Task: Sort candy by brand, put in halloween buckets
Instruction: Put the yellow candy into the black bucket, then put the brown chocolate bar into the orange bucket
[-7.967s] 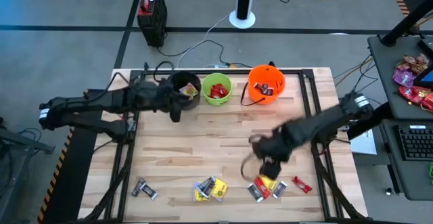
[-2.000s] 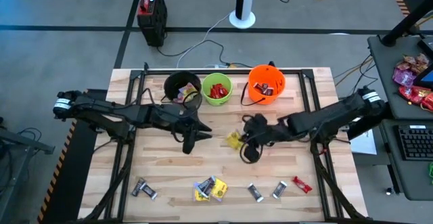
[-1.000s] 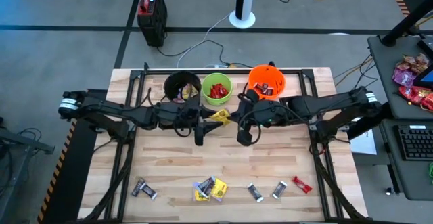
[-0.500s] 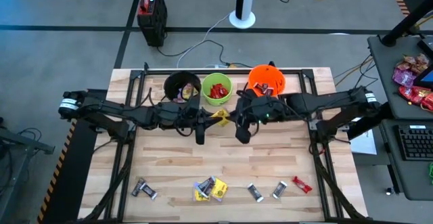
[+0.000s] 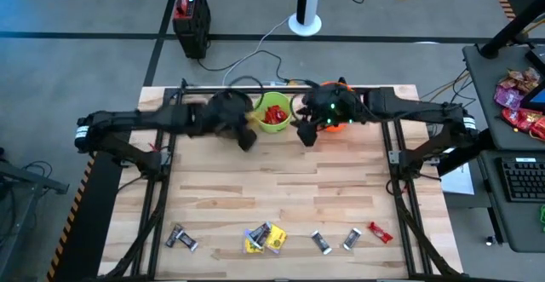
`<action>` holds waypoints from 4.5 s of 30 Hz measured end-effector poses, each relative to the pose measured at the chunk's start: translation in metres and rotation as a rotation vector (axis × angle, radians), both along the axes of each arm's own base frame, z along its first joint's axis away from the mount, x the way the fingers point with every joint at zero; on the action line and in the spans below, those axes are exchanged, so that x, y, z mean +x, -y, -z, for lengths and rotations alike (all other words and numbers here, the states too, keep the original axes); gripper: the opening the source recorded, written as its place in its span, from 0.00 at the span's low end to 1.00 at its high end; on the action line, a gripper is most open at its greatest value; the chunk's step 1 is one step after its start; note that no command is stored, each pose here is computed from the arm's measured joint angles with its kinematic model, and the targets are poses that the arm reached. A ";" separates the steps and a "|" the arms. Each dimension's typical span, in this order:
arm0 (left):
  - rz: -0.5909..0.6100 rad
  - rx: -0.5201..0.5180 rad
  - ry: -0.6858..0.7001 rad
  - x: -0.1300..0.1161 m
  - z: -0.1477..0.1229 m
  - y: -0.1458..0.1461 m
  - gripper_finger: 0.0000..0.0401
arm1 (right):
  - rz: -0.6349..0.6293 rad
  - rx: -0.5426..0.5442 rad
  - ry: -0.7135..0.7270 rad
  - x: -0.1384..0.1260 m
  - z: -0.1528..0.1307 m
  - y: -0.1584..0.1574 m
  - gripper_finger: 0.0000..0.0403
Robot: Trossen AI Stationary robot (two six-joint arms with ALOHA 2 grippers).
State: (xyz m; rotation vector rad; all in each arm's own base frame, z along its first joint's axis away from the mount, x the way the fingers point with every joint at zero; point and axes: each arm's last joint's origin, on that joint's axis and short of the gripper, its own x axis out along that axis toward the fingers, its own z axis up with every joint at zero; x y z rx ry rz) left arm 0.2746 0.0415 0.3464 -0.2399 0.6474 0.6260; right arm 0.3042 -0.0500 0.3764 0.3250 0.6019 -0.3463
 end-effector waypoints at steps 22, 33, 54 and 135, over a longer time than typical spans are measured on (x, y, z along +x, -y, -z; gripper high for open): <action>-0.109 -0.360 -0.323 -0.059 0.047 -0.148 0.22 | -0.038 -0.065 -0.112 -0.010 0.008 0.030 0.55; -0.013 -0.368 -0.015 -0.036 -0.004 -0.107 0.36 | -0.122 0.116 -0.242 -0.021 0.020 0.023 0.55; 0.711 -0.078 0.179 0.001 -0.016 0.030 0.29 | 0.084 0.756 -0.862 -0.061 0.097 -0.133 0.55; 0.304 -0.578 0.358 -0.061 0.018 0.036 0.29 | 0.759 0.246 -0.427 -0.090 0.022 0.135 0.08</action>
